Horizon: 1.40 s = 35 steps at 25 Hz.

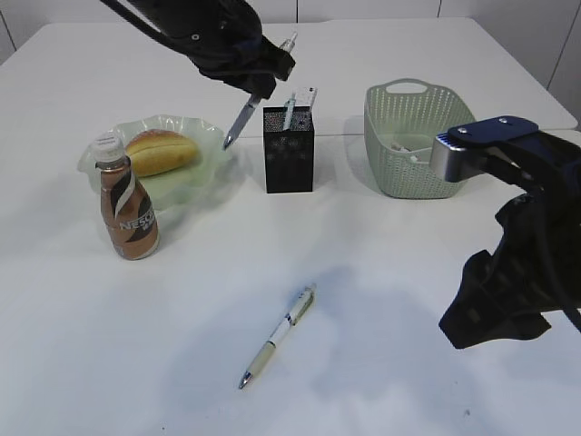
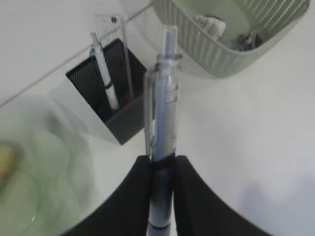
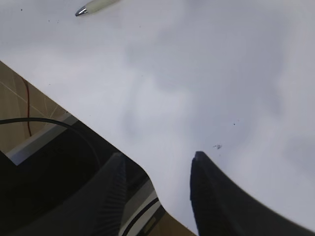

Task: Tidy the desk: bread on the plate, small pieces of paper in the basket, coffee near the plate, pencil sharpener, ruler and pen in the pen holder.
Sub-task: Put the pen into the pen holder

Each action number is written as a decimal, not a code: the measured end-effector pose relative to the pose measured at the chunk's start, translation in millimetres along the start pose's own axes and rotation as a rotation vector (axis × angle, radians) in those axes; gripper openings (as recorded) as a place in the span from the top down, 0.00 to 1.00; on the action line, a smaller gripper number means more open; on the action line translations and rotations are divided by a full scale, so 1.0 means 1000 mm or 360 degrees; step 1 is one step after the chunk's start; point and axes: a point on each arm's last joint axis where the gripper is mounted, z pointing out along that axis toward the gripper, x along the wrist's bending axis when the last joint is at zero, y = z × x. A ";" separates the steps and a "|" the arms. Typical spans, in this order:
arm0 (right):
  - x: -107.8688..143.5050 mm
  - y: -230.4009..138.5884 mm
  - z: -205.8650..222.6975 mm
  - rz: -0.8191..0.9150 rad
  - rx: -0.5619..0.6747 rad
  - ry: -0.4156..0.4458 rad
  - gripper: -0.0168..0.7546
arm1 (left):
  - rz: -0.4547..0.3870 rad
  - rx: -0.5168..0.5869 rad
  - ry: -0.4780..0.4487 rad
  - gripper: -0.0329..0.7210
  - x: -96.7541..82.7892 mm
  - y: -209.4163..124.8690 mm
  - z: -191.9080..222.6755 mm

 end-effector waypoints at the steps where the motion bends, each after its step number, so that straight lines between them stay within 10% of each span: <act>1: 0.000 0.000 0.000 0.0000 0.0000 0.0000 0.52 | 0.0003 -0.0050 0.0008 0.85 0.000 0.003 0.000; 18: 0.000 0.000 0.000 -0.0009 -0.0003 -0.0001 0.52 | 0.0031 -0.1001 0.0143 0.85 0.008 0.005 0.023; 35: 0.000 0.000 0.000 -0.0034 -0.0009 -0.0003 0.52 | -0.0056 -0.1216 0.0188 0.85 0.014 -0.016 0.081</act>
